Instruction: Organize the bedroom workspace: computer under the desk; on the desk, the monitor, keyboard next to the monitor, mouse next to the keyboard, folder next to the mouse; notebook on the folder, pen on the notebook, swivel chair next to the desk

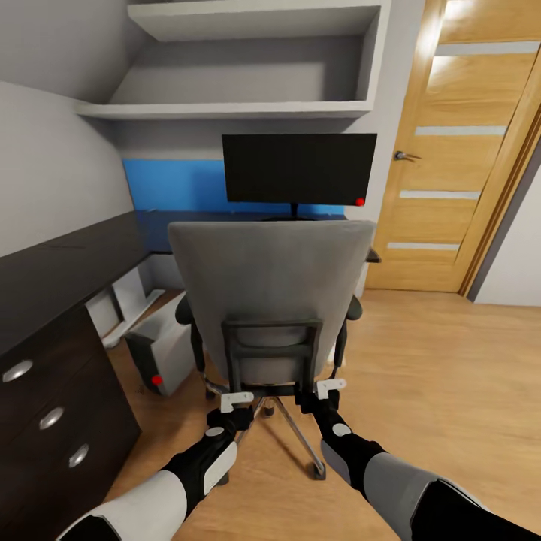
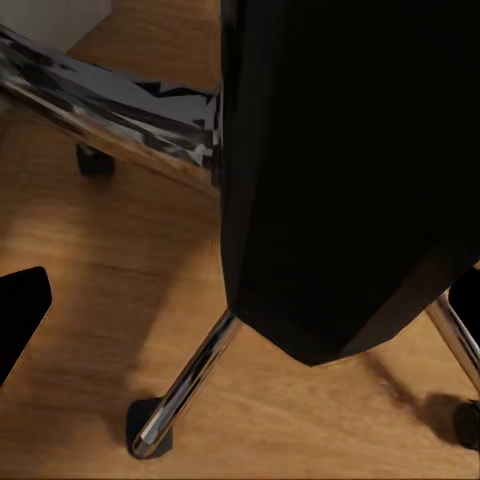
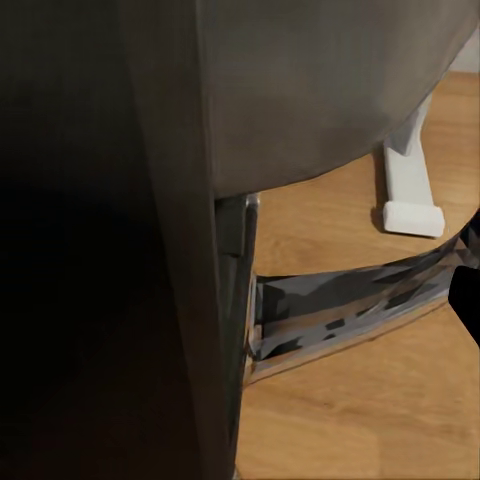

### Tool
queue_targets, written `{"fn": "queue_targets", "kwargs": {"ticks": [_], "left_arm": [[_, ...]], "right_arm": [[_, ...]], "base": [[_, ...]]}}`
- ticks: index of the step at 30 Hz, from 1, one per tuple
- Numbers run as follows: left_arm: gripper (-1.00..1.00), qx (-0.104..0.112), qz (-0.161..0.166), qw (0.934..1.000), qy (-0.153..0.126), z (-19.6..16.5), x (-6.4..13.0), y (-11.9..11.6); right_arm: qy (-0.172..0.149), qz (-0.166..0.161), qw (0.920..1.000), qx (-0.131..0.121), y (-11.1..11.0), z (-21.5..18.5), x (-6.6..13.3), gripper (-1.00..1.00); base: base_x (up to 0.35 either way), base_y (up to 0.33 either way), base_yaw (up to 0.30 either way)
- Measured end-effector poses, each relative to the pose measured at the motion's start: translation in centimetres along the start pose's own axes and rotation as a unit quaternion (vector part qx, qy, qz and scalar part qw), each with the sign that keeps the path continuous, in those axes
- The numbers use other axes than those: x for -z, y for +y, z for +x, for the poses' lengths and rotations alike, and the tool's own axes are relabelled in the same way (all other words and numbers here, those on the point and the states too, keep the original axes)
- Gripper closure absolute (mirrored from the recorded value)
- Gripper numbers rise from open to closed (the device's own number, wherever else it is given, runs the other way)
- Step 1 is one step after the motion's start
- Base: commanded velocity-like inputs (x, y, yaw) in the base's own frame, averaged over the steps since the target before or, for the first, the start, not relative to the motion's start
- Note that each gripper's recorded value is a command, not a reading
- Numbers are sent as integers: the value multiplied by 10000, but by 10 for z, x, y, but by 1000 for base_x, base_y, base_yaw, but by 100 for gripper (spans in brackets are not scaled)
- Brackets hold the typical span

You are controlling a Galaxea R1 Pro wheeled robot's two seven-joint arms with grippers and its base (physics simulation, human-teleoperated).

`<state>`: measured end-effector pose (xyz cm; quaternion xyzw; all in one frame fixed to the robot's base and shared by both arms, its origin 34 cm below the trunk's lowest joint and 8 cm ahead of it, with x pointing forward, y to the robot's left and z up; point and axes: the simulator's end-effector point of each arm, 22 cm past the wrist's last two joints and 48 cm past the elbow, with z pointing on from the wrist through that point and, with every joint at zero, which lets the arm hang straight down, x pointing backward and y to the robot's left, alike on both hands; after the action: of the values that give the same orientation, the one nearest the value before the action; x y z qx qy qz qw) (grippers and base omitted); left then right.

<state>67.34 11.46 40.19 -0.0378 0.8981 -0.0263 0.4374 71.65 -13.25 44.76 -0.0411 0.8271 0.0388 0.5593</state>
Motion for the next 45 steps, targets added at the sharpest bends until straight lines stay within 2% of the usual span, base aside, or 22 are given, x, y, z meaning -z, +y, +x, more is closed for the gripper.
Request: {"fn": "queue_targets", "kwargs": {"ticks": [29,35,45], "left_arm": [[-100,-23,-11,10000,26,3,0,1],[-100,-20,-11,10000,27,3,-1,1],[-100,-22,-13,10000,38,4,-1,1]], "right_arm": [[-1,-25,10000,33,1,0,0,-100],[3,-12,10000,21,0,0,0,-100],[6,7,10000,35,-1,1,-1,-100]], "base": [[322,-9,0],[24,0,0],[-307,0,0]]}}
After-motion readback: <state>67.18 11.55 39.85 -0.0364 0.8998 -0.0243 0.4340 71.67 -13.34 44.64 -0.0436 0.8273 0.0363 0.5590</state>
